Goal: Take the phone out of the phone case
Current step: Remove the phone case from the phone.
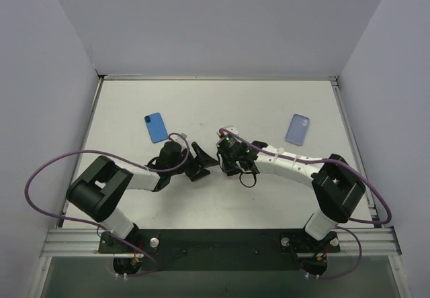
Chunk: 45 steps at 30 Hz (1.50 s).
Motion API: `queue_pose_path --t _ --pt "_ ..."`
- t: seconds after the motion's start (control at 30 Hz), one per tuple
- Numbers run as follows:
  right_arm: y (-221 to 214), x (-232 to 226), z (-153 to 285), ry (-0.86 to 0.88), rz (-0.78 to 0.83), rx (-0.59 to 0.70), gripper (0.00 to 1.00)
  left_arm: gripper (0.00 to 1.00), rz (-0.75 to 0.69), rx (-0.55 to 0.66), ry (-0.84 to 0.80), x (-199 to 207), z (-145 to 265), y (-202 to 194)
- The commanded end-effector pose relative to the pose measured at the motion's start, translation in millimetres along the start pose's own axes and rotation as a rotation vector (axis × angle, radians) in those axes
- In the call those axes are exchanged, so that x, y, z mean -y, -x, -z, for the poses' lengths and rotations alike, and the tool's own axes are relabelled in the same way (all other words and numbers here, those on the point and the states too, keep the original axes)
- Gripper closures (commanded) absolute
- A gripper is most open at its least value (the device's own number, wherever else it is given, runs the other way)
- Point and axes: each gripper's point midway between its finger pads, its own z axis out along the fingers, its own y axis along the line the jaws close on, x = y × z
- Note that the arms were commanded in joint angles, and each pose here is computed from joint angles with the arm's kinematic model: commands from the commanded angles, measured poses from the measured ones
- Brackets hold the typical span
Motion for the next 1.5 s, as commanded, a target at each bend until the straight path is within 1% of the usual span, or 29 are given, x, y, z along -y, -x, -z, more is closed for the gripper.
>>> queue_pose_path --t 0.0,0.13,0.17,0.2,0.27,0.3,0.5,0.53,0.57,0.6,0.63,0.67,0.7,0.83,0.87,1.0,1.03,1.1,1.13,1.2,1.23,1.3,1.33,1.37,1.47 --pt "-9 -8 -5 0.080 -0.049 -0.028 1.00 0.19 -0.183 -0.028 -0.134 32 -8 -8" --pt "-9 -1 -5 0.076 -0.069 -0.028 1.00 0.21 -0.235 -0.042 -0.110 33 -16 -18" --pt "-12 -3 -5 0.094 -0.068 -0.041 1.00 0.22 -0.251 -0.041 -0.105 34 -18 -18" --pt "-12 -3 -4 0.098 -0.070 -0.040 1.00 0.23 -0.255 -0.048 -0.064 27 -20 -20" --pt "-10 -1 -3 0.096 -0.070 -0.033 1.00 0.25 -0.305 -0.046 -0.030 31 -25 -22" --pt "-10 0 -2 0.094 -0.069 -0.034 1.00 0.26 -0.310 -0.028 0.028 23 -27 -19" --pt "-11 6 0 0.092 -0.079 -0.032 1.00 0.34 -0.321 0.015 0.082 22 -34 -10" --pt "-12 6 0 0.091 -0.078 -0.034 1.00 0.34 -0.335 0.015 0.097 18 -36 -9" --pt "-12 6 1 0.093 -0.078 -0.034 1.00 0.34 -0.346 0.027 0.103 23 -39 -5" --pt "-13 7 1 0.092 -0.078 -0.035 1.00 0.35 -0.350 0.014 0.145 14 -40 -8" --pt "-13 7 1 0.094 -0.080 -0.034 1.00 0.35 -0.363 0.013 0.154 14 -41 -8" --pt "-13 7 2 0.095 -0.079 -0.033 1.00 0.35 -0.370 0.035 0.162 18 -43 -4" --pt "-14 6 2 0.096 -0.079 -0.033 1.00 0.35 -0.372 0.031 0.186 14 -44 -6" --pt "-13 8 2 0.095 -0.084 -0.032 1.00 0.43 -0.386 0.082 0.232 14 -47 0" --pt "-12 8 3 0.099 -0.086 -0.030 1.00 0.44 -0.390 0.112 0.255 13 -47 5" --pt "-13 6 4 0.117 -0.093 -0.037 1.00 0.47 -0.407 0.119 0.279 11 -52 5" --pt "-12 7 5 0.119 -0.097 -0.035 1.00 0.49 -0.403 0.120 0.278 11 -53 4" --pt "-12 8 7 0.125 -0.102 -0.028 1.00 0.57 -0.402 0.134 0.291 7 -56 5" --pt "-12 7 8 0.131 -0.103 -0.029 1.00 0.58 -0.400 0.142 0.297 8 -57 6" --pt "-14 8 9 0.139 -0.107 -0.031 1.00 0.61 -0.410 0.154 0.354 -1 -58 7" --pt "-12 7 11 0.152 -0.117 -0.026 1.00 0.62 -0.420 0.167 0.358 6 -60 8" --pt "-12 8 12 0.165 -0.131 -0.026 1.00 0.63 -0.442 0.174 0.462 -9 -56 8" --pt "-12 8 12 0.168 -0.135 -0.026 1.00 0.63 -0.448 0.200 0.479 -3 -57 13" --pt "-12 9 12 0.167 -0.140 -0.026 1.00 0.63 -0.457 0.188 0.535 -13 -54 10" --pt "-13 9 14 0.173 -0.145 -0.024 1.00 0.63 -0.454 0.216 0.612 -19 -50 13"
